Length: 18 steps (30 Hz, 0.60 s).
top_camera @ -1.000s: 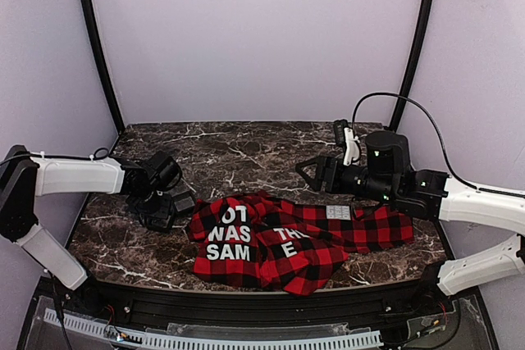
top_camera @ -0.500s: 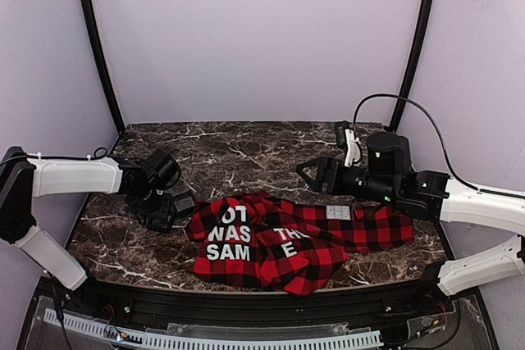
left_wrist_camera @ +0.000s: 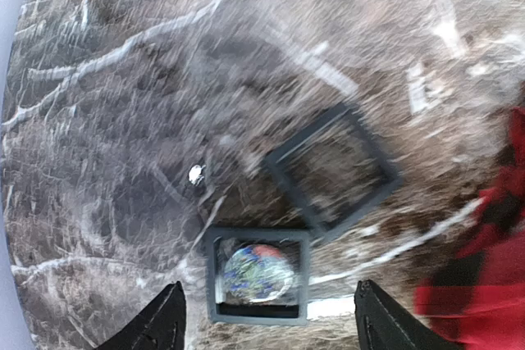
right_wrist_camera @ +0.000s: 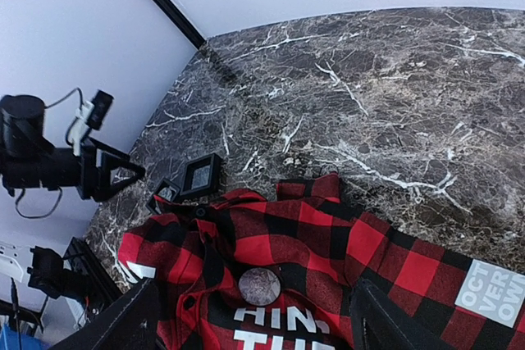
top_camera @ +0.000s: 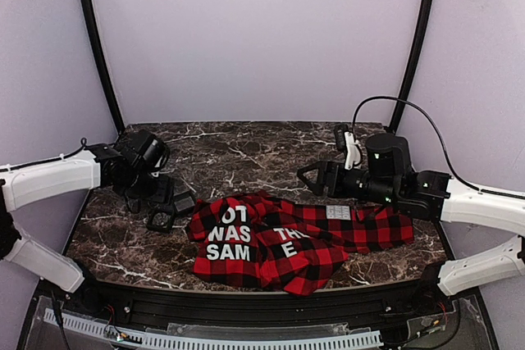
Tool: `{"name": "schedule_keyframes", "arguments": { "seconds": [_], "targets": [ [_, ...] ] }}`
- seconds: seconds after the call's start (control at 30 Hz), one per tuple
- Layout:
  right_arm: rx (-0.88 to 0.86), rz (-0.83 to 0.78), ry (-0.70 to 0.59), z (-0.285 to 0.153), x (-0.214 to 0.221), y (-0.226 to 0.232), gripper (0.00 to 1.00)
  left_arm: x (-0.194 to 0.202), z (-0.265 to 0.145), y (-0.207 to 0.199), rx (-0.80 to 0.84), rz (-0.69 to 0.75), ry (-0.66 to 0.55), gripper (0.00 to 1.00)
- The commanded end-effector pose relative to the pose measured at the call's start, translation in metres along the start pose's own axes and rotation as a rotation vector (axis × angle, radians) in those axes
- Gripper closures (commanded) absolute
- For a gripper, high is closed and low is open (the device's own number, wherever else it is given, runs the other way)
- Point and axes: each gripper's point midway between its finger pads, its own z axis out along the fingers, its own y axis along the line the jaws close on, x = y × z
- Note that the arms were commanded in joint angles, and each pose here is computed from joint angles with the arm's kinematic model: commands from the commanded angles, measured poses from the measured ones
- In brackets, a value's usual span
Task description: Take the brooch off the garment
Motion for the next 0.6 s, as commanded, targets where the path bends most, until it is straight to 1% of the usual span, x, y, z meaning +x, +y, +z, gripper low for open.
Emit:
{"name": "schedule_keyframes", "arguments": {
  "seconds": [0.0, 0.03, 0.07, 0.1, 0.13, 0.17, 0.2, 0.3, 0.4, 0.43, 0.53, 0.57],
  "targets": [
    [-0.024, -0.036, 0.076, 0.009, 0.014, 0.003, 0.2, -0.053, -0.056, -0.043, 0.297, 0.055, -0.185, 0.15],
    [-0.032, -0.039, 0.1, 0.013, 0.02, 0.003, 0.2, -0.063, -0.073, -0.06, 0.405, 0.086, -0.218, 0.11],
    [-0.033, -0.04, 0.122, 0.017, 0.026, 0.003, 0.2, -0.067, -0.081, -0.068, 0.456, 0.103, -0.231, 0.04],
    [-0.025, -0.04, 0.138, 0.021, 0.031, 0.001, 0.2, -0.073, -0.096, -0.084, 0.555, 0.133, -0.251, 0.03],
    [-0.041, -0.039, 0.168, 0.025, 0.039, 0.002, 0.2, -0.076, -0.103, -0.092, 0.602, 0.149, -0.26, 0.02],
    [-0.046, -0.041, 0.189, 0.028, 0.046, 0.002, 0.2, -0.08, -0.115, -0.107, 0.694, 0.18, -0.267, 0.01],
    [-0.054, -0.041, 0.21, 0.031, 0.052, 0.002, 0.2, -0.084, -0.123, -0.114, 0.738, 0.195, -0.277, 0.01],
    [-0.097, -0.046, 0.288, 0.039, 0.076, 0.008, 0.2, -0.077, -0.132, -0.146, 0.907, 0.265, -0.237, 0.01],
    [-0.091, -0.049, 0.355, 0.046, 0.1, 0.007, 0.21, -0.07, -0.136, -0.17, 0.98, 0.32, -0.216, 0.01],
    [-0.091, -0.046, 0.371, 0.048, 0.107, 0.007, 0.23, -0.062, -0.135, -0.181, 1.005, 0.348, -0.194, 0.01],
    [-0.107, -0.034, 0.417, 0.054, 0.128, 0.01, 0.27, -0.045, -0.133, -0.203, 1.033, 0.406, -0.176, 0.01],
    [-0.116, -0.028, 0.427, 0.055, 0.133, 0.012, 0.3, -0.037, -0.135, -0.212, 1.044, 0.433, -0.169, 0.01]
  ]
}}
